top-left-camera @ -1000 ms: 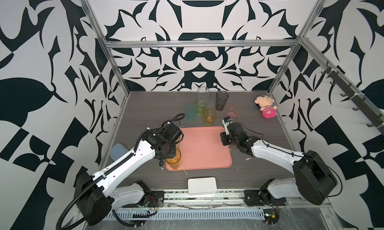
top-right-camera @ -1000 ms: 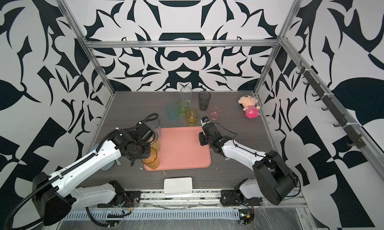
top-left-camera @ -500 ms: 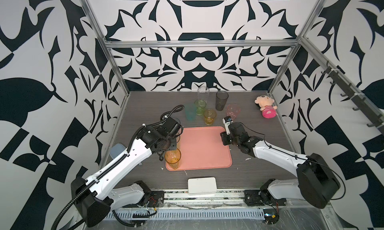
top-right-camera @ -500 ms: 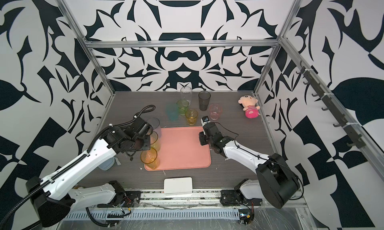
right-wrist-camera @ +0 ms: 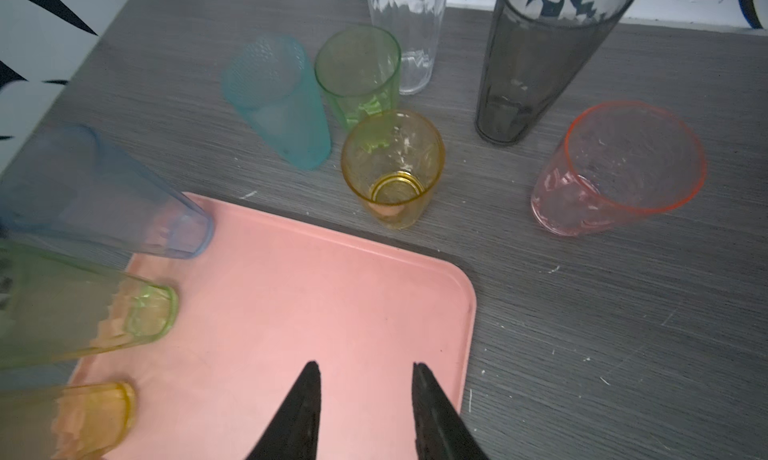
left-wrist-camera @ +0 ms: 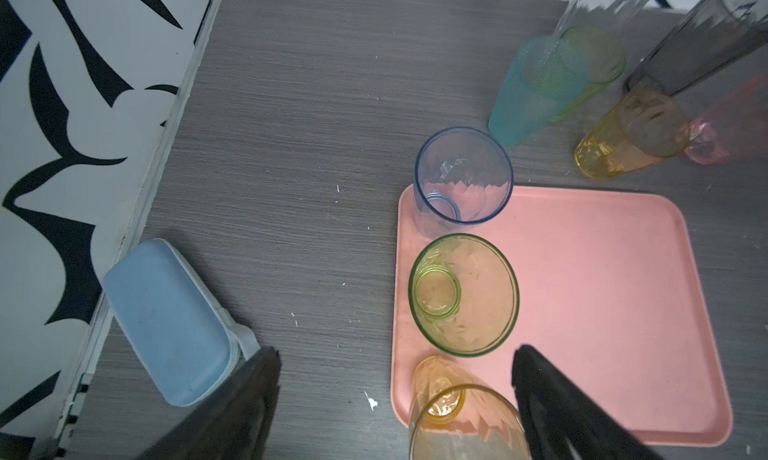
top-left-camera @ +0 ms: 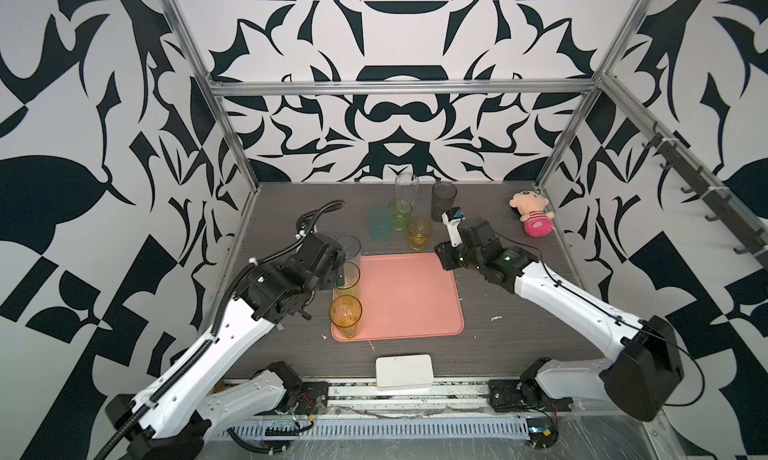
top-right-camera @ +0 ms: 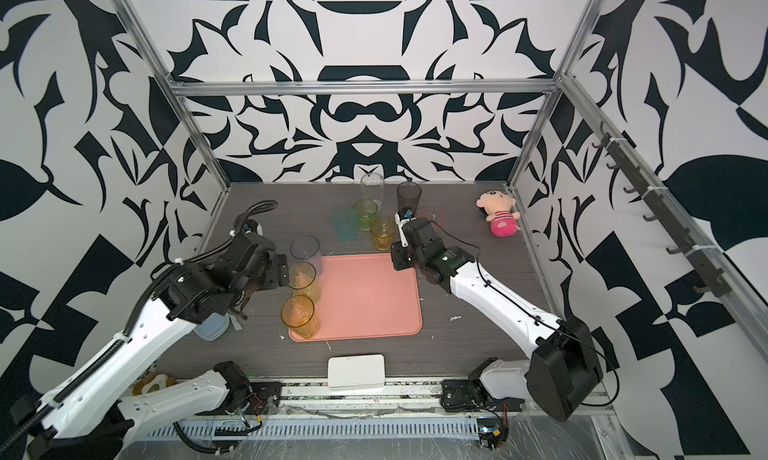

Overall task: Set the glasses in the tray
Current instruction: 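Lift left gripper away while right gripper rises toward the remaining cups, then move right gripper over the clear cup beyond the tray, then lower right gripper around the clear cup's rim and close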

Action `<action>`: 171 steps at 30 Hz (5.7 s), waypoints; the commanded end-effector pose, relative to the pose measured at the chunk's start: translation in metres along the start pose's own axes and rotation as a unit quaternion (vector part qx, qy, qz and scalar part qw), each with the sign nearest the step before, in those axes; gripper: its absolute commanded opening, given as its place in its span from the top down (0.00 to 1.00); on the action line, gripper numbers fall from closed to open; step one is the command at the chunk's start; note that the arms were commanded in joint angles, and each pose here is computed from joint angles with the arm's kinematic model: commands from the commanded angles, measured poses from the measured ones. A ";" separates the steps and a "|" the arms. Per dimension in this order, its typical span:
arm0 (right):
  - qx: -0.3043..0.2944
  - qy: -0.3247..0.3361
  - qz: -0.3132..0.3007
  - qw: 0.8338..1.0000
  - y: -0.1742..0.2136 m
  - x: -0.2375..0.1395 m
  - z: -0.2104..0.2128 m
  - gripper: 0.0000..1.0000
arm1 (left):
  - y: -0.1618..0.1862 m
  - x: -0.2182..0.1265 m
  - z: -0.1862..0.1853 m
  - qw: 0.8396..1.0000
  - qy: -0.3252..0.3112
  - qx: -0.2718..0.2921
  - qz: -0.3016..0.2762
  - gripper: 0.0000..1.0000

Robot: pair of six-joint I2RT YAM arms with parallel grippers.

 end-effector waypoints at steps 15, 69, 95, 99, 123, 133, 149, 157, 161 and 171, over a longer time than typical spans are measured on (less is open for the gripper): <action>0.084 0.028 -0.035 0.995 -0.074 -0.015 0.043 0.58 | 0.016 0.018 0.032 0.995 -0.088 0.045 -0.022 0.01; 0.109 0.118 -0.083 0.984 -0.196 0.138 0.004 0.51 | 0.022 0.008 0.039 0.996 -0.077 0.028 -0.040 0.00; 0.159 0.105 -0.085 0.978 -0.196 0.191 -0.016 0.52 | 0.020 0.002 0.043 0.995 -0.077 0.014 -0.060 0.01; 0.164 0.101 -0.093 0.977 -0.201 0.194 -0.016 0.52 | 0.020 0.003 0.042 0.995 -0.076 0.014 -0.058 0.01; 0.173 0.086 -0.088 0.977 -0.194 0.219 -0.021 0.53 | 0.019 0.001 0.042 0.996 -0.067 0.014 -0.064 0.01; 0.179 0.085 -0.083 0.977 -0.190 0.226 -0.025 0.55 | 0.019 0.001 0.040 0.996 -0.062 0.017 -0.063 0.01; 0.182 0.086 -0.070 0.977 -0.184 0.230 -0.030 0.69 | 0.020 0.003 0.039 0.996 -0.060 0.020 -0.061 0.01; 0.183 0.081 -0.068 0.977 -0.184 0.231 -0.028 0.73 | 0.020 0.006 0.038 0.996 -0.068 0.028 -0.051 0.01; 0.183 0.080 -0.070 0.977 -0.186 0.228 -0.027 0.76 | 0.020 0.007 0.037 0.996 -0.069 0.029 -0.050 0.00; 0.183 0.081 -0.066 0.978 -0.183 0.227 -0.028 0.87 | 0.020 0.006 0.040 0.995 -0.075 0.027 -0.053 0.01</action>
Point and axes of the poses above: each gripper's point midway between its finger pads, its own x axis out along the fingers, its own z axis along the line the jaws close on, y = z × x, the point moved 4 cm from there along -x, back along the fingers, and after that the axes turned 9 degrees about x, right-handed, at the moved point
